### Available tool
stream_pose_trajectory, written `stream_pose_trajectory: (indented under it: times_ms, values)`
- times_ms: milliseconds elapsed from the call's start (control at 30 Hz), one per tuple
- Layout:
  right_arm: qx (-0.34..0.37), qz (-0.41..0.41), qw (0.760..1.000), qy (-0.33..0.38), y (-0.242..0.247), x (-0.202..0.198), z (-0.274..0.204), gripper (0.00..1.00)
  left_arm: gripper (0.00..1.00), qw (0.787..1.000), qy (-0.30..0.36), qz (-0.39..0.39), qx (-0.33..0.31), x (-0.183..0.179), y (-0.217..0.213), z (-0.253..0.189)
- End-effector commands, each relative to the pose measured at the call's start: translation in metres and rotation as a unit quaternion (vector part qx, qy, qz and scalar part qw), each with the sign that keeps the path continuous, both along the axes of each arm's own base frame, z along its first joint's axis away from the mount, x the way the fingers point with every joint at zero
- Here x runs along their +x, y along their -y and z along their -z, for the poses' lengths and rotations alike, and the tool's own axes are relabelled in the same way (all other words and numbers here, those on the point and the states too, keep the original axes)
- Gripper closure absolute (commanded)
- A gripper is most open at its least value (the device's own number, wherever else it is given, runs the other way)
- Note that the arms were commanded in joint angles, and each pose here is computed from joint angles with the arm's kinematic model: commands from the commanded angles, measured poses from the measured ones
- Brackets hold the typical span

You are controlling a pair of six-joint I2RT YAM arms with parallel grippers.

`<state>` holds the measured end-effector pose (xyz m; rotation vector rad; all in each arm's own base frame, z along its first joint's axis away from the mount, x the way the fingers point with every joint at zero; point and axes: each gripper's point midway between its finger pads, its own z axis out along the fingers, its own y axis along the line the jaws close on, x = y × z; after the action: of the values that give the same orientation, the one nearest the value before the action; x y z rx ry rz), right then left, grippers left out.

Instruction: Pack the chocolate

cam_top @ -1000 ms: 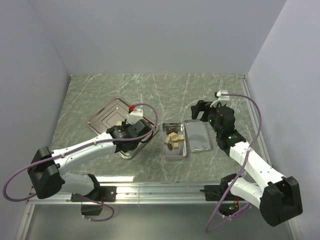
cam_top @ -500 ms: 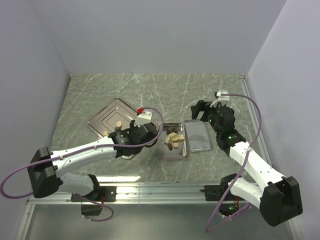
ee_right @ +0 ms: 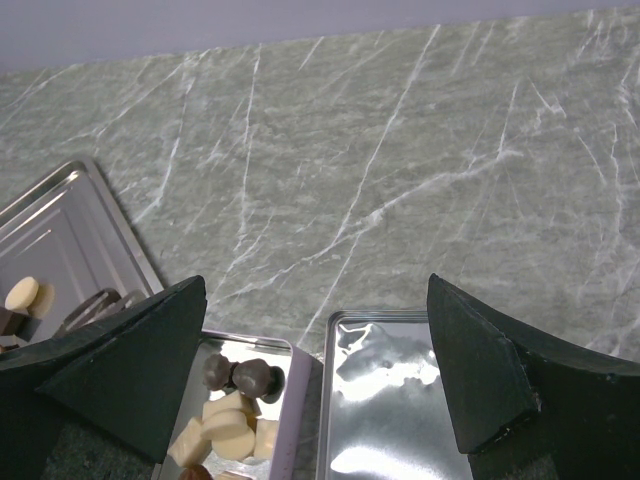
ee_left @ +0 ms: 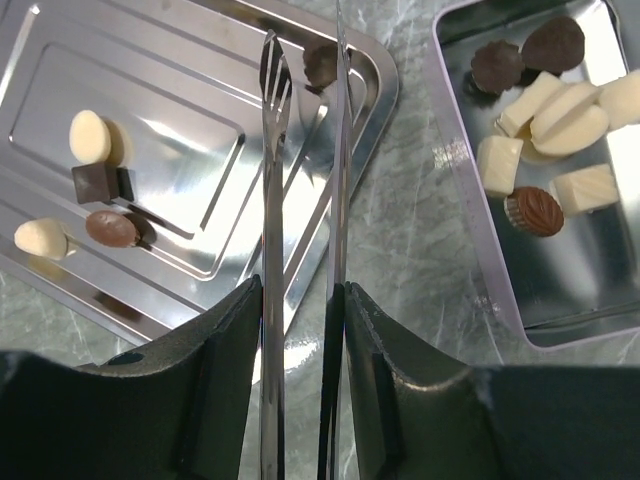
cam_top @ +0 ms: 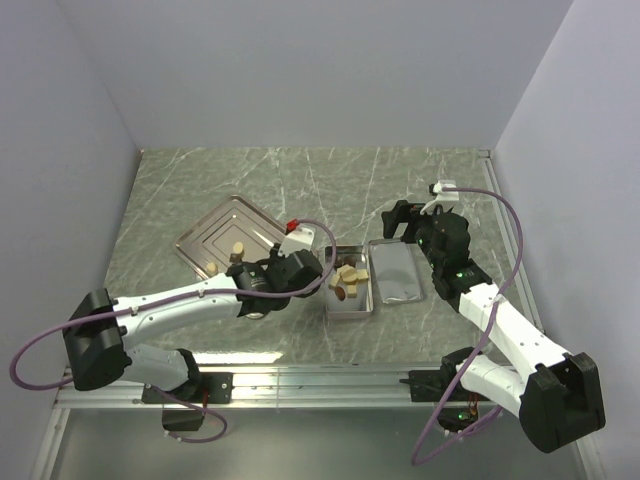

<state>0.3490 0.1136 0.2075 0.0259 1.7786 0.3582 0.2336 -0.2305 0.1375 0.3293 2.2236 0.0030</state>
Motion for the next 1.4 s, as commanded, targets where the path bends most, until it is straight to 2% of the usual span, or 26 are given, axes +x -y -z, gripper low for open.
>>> stream_pose_trajectory:
  times_ms: [0,367,600,733,1367]
  values:
    - [0.004,0.006,0.999,0.033,0.001,0.006,-0.027,0.03,0.57,1.000,0.002,0.012,-0.019,-0.004,0.006,-0.002]
    - [0.005,0.006,0.999,0.034,0.001,0.006,-0.027,0.03,0.58,0.999,-0.006,0.032,-0.013,-0.005,0.013,0.005]
    - [0.005,0.007,0.999,0.033,0.002,0.006,-0.027,0.03,0.73,1.000,-0.005,0.026,-0.006,-0.004,0.011,0.006]
    - [0.005,0.006,0.999,0.033,0.001,0.006,-0.027,0.03,0.78,1.000,0.006,0.015,-0.016,-0.005,0.004,-0.003]
    - [0.005,0.008,0.999,0.033,0.002,0.007,-0.027,0.03,0.80,0.997,0.040,0.019,-0.065,-0.021,-0.003,-0.035]
